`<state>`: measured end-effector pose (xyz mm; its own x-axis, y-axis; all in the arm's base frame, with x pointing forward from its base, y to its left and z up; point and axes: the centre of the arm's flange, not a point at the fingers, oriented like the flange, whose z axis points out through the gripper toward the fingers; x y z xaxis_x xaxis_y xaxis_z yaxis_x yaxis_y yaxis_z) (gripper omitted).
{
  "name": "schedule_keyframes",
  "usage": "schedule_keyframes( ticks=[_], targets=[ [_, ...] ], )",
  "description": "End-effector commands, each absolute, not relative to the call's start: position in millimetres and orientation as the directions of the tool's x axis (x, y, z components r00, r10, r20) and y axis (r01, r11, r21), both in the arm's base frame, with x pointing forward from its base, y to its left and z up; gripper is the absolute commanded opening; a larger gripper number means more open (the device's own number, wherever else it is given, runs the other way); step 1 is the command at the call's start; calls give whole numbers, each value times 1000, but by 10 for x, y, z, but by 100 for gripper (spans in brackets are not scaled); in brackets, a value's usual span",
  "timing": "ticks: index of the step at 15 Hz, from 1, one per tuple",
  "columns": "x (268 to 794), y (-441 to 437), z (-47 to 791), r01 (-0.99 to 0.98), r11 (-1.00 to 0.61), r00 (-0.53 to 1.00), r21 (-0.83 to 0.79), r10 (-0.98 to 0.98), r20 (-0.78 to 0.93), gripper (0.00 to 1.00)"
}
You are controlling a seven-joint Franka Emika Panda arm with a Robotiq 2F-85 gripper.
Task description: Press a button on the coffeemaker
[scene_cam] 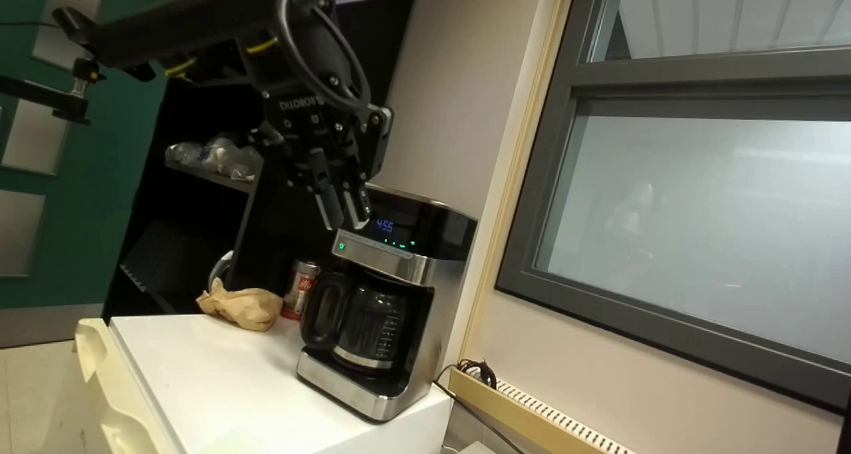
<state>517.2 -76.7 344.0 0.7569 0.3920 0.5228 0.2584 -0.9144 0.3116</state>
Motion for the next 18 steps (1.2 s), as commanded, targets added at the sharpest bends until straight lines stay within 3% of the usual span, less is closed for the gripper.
schedule_keyframes(
  ticks=[1,18],
  targets=[
    [5335,-719,3257,289,-881,709,374,460,535,0],
    [6295,-62,2906,336,-829,639,447,549,539,0]
  ],
)
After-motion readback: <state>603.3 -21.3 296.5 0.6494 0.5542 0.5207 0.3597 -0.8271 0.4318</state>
